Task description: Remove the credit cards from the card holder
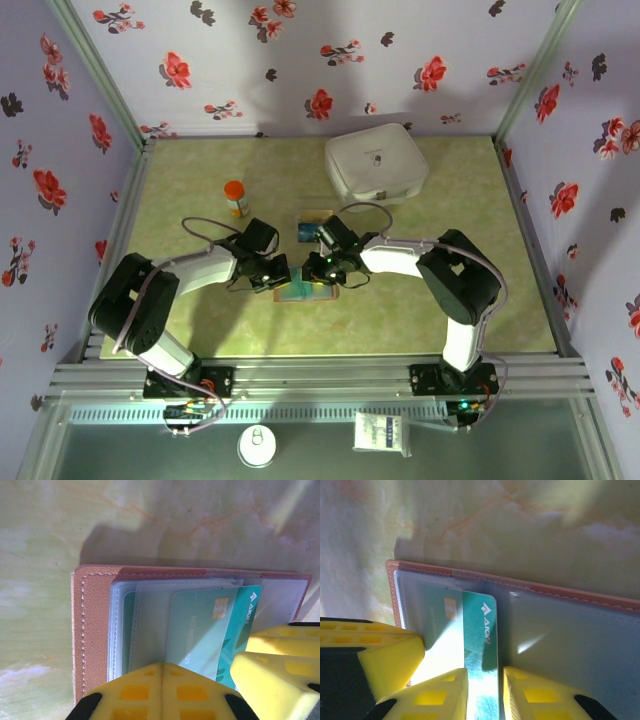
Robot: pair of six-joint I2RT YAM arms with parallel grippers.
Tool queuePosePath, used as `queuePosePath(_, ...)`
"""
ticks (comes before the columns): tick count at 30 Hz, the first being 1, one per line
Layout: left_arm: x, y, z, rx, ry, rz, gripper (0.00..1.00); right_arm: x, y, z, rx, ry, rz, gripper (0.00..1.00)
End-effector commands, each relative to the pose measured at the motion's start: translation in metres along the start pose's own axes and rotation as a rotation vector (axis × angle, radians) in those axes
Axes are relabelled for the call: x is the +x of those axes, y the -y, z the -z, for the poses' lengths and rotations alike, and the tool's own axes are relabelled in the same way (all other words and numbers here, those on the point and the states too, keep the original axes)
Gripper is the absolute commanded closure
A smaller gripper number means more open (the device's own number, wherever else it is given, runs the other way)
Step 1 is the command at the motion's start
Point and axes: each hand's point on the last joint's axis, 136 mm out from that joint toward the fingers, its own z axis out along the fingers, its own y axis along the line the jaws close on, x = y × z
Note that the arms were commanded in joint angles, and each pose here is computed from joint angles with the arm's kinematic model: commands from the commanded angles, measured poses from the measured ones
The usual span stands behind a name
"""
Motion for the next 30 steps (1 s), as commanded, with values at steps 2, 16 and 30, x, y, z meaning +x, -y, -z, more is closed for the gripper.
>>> queuePosePath(2, 0.009, -0.011, -0.008, -0.033, -0.035, -0.004, 1.00, -0.002, -0.010, 0.005, -0.069, 0.013, -0.020, 0.75)
queuePosePath(16, 0.010, -0.012, -0.007, -0.035, -0.033, -0.002, 1.00, -0.002, 0.003, 0.004, -0.082, 0.020, -0.057, 0.90)
queuePosePath(30, 0.007, -0.008, 0.000, -0.028, -0.018, -0.006, 1.00, -0.003, 0.025, 0.047, 0.049, 0.066, 0.028, 0.97)
